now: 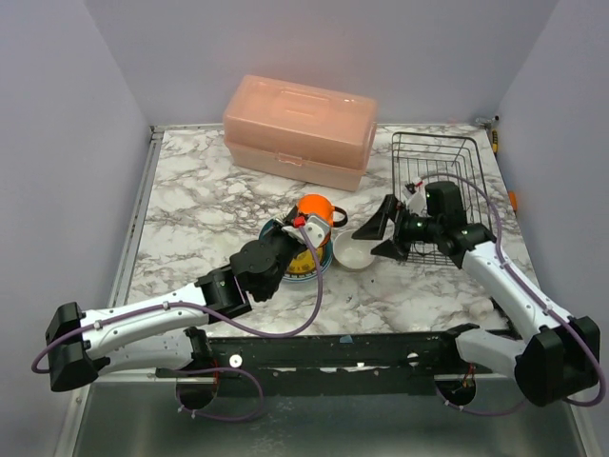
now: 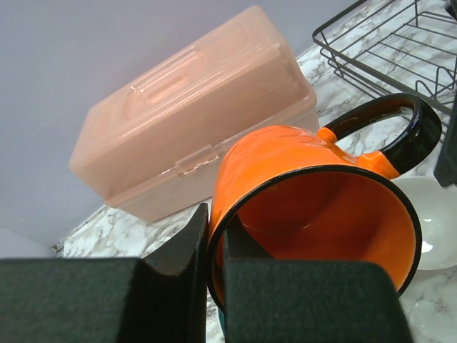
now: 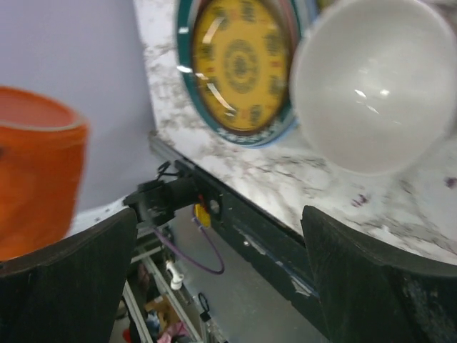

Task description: Load the mixed dishes into the dish rack

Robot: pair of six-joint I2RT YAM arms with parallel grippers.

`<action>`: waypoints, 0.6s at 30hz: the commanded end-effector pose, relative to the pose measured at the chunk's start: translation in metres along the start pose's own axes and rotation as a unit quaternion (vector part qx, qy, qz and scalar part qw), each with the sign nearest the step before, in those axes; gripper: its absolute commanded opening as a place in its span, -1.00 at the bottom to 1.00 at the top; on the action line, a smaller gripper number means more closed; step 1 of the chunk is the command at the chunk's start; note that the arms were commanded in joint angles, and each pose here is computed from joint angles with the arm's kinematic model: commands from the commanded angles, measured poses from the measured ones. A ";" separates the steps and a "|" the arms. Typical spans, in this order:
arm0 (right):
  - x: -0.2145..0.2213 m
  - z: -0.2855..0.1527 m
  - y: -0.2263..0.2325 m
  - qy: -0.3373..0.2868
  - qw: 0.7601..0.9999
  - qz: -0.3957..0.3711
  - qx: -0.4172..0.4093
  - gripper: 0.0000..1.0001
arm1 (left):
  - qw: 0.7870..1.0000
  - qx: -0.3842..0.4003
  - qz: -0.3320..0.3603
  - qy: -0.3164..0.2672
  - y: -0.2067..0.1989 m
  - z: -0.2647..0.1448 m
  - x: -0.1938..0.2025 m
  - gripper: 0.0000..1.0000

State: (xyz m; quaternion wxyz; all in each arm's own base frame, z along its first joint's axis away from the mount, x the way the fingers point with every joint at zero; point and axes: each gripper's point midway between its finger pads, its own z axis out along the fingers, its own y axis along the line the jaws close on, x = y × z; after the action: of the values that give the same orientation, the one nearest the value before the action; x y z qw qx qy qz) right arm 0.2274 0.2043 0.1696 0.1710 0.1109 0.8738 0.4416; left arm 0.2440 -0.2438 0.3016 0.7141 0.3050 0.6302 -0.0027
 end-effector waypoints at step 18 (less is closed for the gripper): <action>0.017 -0.042 0.138 0.146 0.948 -0.055 -0.277 0.61 | 0.997 0.017 0.037 -0.067 -0.008 0.001 -0.016 -1.00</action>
State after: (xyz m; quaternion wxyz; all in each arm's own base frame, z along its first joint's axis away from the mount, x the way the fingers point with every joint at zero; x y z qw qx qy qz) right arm 0.2101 0.2497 0.2823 0.1107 -0.0328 0.7619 0.6374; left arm 0.2444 -0.2470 0.2907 0.7112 0.3417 0.6140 0.0196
